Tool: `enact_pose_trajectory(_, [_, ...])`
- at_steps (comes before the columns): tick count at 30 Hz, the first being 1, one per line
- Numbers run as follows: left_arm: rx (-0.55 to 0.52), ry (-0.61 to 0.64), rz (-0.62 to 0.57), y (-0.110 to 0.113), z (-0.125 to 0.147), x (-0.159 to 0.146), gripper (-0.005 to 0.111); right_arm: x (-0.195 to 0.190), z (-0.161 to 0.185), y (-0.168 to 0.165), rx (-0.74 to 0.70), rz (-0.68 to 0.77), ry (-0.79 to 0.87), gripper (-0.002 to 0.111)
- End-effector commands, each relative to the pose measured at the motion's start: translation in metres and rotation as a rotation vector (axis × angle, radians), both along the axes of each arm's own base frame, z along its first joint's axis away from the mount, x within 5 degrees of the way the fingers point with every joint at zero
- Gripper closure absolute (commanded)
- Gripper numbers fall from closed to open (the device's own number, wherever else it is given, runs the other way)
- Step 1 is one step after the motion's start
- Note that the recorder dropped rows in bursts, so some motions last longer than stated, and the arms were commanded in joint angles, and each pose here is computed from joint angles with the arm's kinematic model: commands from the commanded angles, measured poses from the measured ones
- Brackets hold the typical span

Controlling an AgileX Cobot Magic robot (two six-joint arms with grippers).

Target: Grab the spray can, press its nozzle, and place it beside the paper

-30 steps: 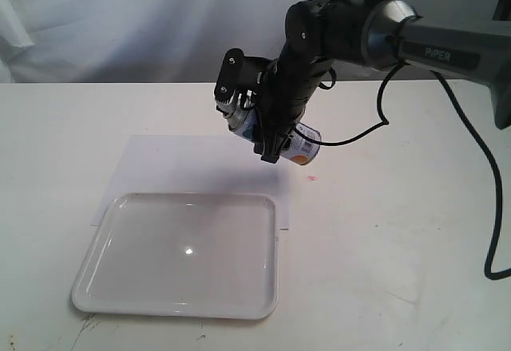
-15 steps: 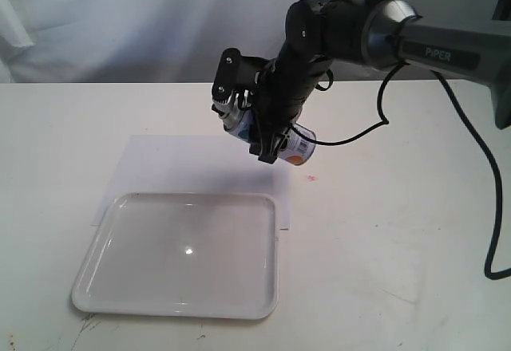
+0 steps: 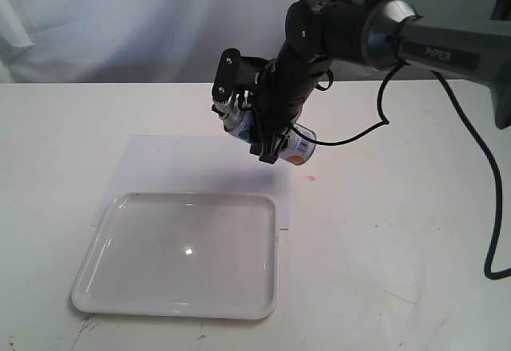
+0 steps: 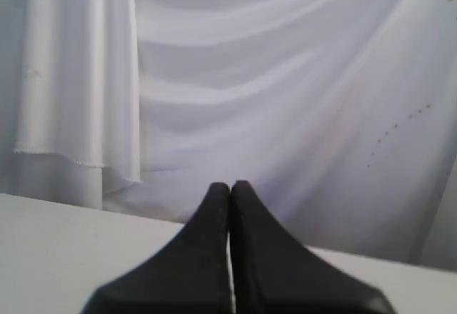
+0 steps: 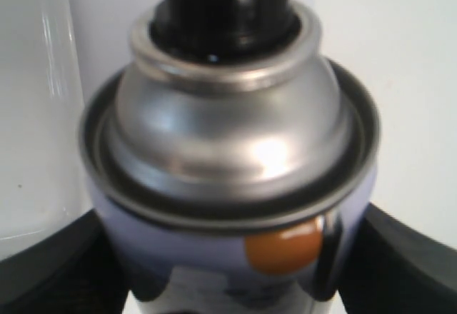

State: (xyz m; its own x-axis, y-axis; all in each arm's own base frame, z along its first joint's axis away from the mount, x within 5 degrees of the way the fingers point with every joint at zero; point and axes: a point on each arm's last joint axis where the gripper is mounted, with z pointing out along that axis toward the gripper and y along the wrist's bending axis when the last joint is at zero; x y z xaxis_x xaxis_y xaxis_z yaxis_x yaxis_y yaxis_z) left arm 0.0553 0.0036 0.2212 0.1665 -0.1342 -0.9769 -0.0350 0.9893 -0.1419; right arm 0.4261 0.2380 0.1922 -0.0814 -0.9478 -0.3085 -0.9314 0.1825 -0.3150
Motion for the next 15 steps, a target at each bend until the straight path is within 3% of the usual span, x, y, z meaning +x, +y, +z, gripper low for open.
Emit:
enact_pose_trajectory(1, [-0.202,-0.072,-0.004,0.003,0.004,0.000,0.107,0.005,0.009,-0.002,-0.009,0.013,-0.059,0.108])
enact_pose_trajectory(8, [-0.250,0.114,-0.017,0.002,0.031,0.024,0.107,0.006,0.009,-0.004,-0.030,0.016,-0.076,0.108])
enact_pose_trajectory(15, [-0.264,0.380,-0.048,-0.002,0.071,0.083,0.107,0.006,0.009,-0.004,-0.029,0.010,-0.082,0.108])
